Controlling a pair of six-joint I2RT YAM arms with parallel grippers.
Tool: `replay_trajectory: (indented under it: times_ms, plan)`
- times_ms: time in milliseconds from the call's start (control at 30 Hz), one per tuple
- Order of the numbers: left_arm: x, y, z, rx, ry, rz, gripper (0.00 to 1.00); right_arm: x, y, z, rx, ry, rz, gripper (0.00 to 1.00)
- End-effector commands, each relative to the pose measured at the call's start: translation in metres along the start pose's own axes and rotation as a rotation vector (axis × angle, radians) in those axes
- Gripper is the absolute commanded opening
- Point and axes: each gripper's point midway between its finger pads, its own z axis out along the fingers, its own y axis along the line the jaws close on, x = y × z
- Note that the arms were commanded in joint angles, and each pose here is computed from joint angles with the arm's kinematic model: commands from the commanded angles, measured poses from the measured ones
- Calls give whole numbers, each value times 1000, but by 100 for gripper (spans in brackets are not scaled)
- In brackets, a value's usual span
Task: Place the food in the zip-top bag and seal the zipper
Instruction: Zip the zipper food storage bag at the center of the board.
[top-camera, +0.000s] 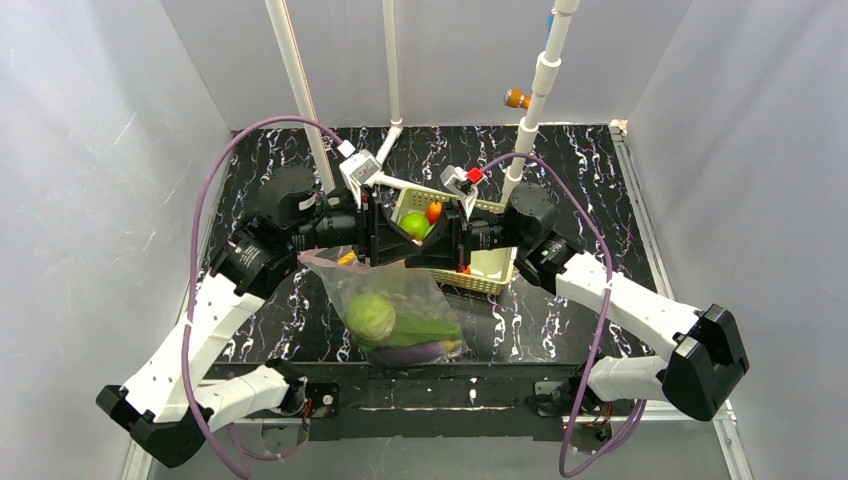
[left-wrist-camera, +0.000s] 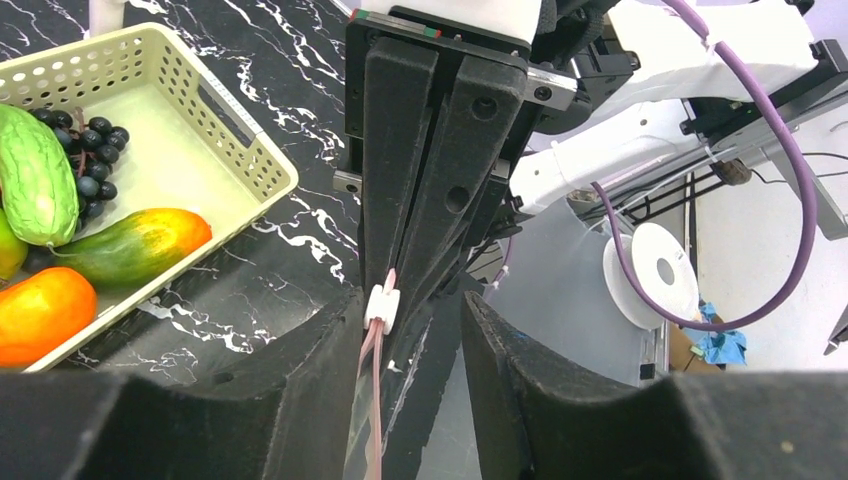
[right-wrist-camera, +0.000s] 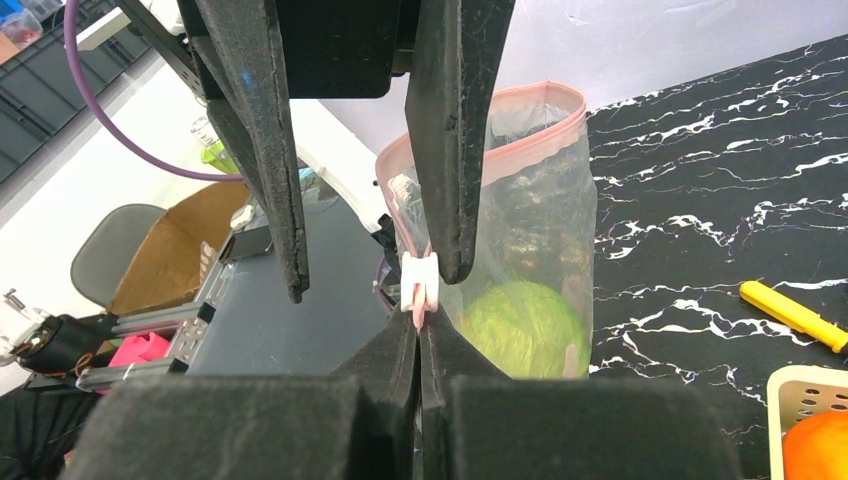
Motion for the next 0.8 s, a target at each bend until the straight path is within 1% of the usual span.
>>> replay_trajectory:
  times_ms: [0, 67, 133, 200, 233, 267, 300, 333, 400, 533, 600, 767]
  plan:
    - [4, -5, 1, 46, 22, -8, 40, -22, 13, 0, -36, -47, -73, 1]
    - [5, -5, 2, 51, 28, -12, 38, -22, 13, 0, -36, -47, -72, 1]
    - [6, -6, 2, 57, 31, -11, 28, -23, 15, 0, -39, -51, -75, 1]
    - [6, -6, 2, 57, 31, -10, 22, -24, 15, 0, -39, -50, -74, 1]
    - [7, -6, 2, 60, 35, -11, 21, -24, 15, 0, -40, -51, -77, 1]
    - [7, -6, 2, 61, 37, -9, 16, -24, 15, 0, -40, -52, -78, 1]
    - [8, -7, 1, 63, 37, -5, 7, -24, 15, 0, -39, -53, -77, 1]
    - [7, -7, 0, 59, 32, -1, 2, -24, 14, 1, -37, -54, -74, 1]
    - [5, -5, -2, 35, 11, 7, 0, -24, 12, 2, -30, -55, -65, 1]
    - [6, 0, -6, -10, 7, 17, 0, -29, 2, 2, 31, -97, -37, 1]
    - [13, 13, -14, -109, 30, 8, 0, -35, -6, 0, 93, -151, 0, 1]
    - [27, 26, -33, -230, 54, 29, 0, -44, -22, -9, 187, -290, 79, 1]
